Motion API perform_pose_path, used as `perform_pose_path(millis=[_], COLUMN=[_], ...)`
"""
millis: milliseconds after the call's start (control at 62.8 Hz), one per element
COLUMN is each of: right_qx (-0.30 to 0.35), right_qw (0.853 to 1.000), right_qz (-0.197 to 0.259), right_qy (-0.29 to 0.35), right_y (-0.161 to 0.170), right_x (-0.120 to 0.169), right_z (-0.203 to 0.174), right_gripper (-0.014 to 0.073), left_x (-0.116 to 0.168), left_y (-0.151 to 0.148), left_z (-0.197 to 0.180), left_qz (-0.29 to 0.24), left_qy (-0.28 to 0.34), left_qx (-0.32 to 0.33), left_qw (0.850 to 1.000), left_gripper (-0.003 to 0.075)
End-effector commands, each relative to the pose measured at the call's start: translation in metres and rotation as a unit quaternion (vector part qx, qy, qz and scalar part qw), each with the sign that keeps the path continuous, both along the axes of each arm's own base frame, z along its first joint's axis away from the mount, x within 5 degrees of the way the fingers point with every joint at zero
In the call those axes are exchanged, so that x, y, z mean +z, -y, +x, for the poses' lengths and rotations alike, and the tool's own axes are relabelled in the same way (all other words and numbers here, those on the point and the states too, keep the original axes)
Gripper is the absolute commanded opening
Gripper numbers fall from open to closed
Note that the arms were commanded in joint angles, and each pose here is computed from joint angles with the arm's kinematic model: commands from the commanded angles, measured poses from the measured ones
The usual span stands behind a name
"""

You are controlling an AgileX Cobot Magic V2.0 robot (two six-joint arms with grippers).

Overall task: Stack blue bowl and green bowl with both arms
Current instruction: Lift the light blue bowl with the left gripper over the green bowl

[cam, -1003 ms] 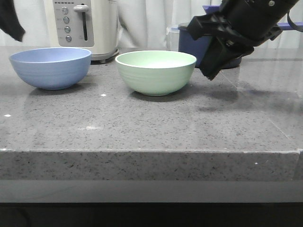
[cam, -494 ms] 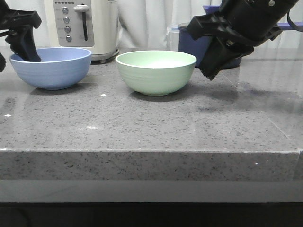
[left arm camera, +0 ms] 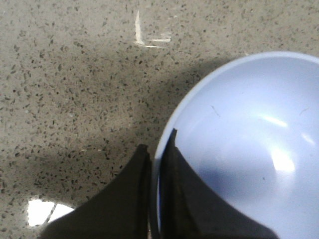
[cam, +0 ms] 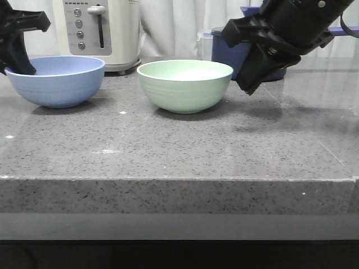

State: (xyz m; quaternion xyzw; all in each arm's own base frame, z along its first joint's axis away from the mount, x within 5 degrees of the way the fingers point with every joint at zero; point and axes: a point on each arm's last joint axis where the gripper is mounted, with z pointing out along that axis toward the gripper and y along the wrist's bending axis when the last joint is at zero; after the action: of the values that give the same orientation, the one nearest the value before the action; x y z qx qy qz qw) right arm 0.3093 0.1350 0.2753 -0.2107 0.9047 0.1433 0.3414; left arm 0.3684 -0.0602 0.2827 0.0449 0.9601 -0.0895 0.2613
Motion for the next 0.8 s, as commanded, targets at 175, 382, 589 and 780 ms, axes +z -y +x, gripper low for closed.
perform_pose_path(millis=[175, 382, 589, 780], right_qx=[-0.008, -0.008, -0.008, -0.008], right_qw=[0.999, 0.999, 0.999, 0.999], right_qz=[0.021, 0.021, 0.021, 0.021], right_qy=[0.048, 0.048, 0.048, 0.048], right_y=[0.001, 0.001, 0.001, 0.001], right_x=[0.022, 0.022, 0.022, 0.022], right_z=[0.001, 0.001, 0.001, 0.001], right_gripper=[-0.0064, -0.0064, -0.0064, -0.0064], left_x=[0.085, 0.116, 0.111, 0.095], left_y=[0.044, 0.096, 0.140, 0.161], left_z=[-0.018, -0.026, -0.023, -0.021], left_qz=[-0.024, -0.043, -0.051, -0.046], left_qy=[0.100, 0.146, 0.145, 0.124], left_qx=[-0.070, -0.140, -0.188, -0.210], left_qw=[0.992, 0.978, 0.970, 0.969], left_gripper=[-0.0020, -0.0020, -0.0020, -0.0020])
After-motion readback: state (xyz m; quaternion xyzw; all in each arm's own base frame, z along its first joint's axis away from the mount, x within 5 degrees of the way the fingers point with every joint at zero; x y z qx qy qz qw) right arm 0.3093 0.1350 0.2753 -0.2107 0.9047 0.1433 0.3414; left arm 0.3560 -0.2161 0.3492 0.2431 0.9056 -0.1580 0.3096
